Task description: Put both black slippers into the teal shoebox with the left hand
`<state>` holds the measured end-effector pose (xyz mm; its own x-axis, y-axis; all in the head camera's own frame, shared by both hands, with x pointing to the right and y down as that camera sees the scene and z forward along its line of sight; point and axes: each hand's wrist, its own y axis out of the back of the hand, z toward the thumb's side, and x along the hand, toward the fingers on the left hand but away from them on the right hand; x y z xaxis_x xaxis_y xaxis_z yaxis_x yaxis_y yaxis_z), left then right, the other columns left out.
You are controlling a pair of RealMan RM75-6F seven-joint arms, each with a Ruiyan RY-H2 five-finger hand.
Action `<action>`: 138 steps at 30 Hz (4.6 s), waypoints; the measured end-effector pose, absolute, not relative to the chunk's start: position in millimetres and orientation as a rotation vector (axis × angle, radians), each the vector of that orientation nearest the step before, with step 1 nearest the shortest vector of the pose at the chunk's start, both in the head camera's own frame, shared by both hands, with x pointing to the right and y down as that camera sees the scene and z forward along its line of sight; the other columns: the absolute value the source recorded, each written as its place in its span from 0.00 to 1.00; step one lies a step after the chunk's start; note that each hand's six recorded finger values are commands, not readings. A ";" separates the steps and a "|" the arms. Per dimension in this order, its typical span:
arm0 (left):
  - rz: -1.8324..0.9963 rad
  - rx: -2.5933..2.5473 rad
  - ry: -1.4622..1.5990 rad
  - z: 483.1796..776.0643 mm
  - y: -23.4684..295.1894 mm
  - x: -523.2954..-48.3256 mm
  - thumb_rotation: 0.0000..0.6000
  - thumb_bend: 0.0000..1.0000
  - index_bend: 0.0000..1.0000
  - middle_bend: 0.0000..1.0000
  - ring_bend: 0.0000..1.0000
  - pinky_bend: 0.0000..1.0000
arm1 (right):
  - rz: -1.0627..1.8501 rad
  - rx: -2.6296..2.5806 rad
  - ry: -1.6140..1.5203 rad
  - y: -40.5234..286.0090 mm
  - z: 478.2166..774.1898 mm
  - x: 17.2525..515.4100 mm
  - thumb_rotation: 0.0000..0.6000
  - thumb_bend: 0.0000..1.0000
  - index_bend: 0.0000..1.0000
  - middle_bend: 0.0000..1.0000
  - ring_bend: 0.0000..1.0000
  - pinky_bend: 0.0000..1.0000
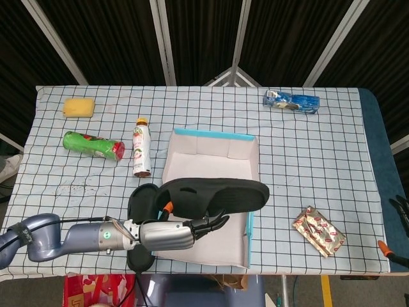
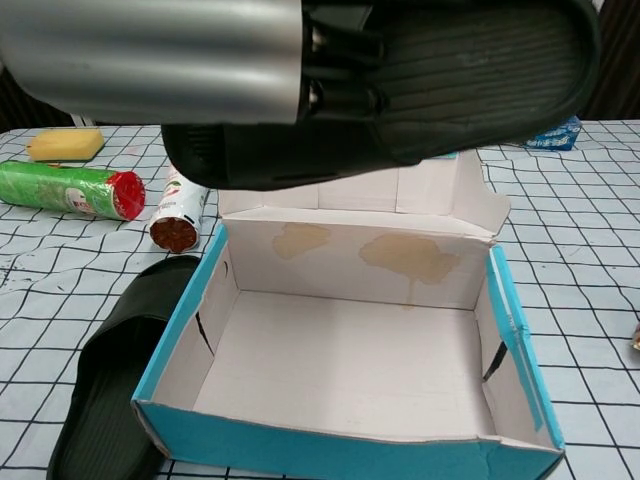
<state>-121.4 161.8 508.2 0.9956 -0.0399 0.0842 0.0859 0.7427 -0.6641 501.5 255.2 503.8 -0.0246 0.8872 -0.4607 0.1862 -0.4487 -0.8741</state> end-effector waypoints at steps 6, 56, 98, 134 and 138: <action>-0.067 -0.716 -0.174 539.9 169.2 -125.8 1.00 0.33 0.46 0.47 0.08 0.12 | 1.520 -1.676 -1.126 254.7 506.2 501.3 1.00 0.31 0.06 0.02 0.00 0.01; -0.047 -0.807 -0.302 653.2 172.8 -110.0 1.00 0.33 0.47 0.46 0.08 0.12 | 1.517 -1.695 -1.127 254.3 508.3 502.1 1.00 0.31 0.06 0.02 0.00 0.01; -0.142 -0.858 -0.265 648.0 173.0 -106.3 1.00 0.31 0.00 0.00 0.00 0.02 | 1.527 -1.697 -1.135 254.7 508.4 504.1 1.00 0.31 0.06 0.02 0.00 0.01; -1.446 -2.078 0.756 594.1 180.6 -297.7 1.00 0.22 0.02 0.10 0.00 0.06 | 1.520 -1.701 -1.132 256.1 505.6 500.9 1.00 0.31 0.06 0.02 0.00 0.01; -1.540 -2.121 0.719 601.7 178.2 -302.7 1.00 0.22 0.01 0.09 0.00 0.06 | 1.525 -1.701 -1.131 255.9 506.6 501.3 1.00 0.31 0.06 0.02 0.00 0.01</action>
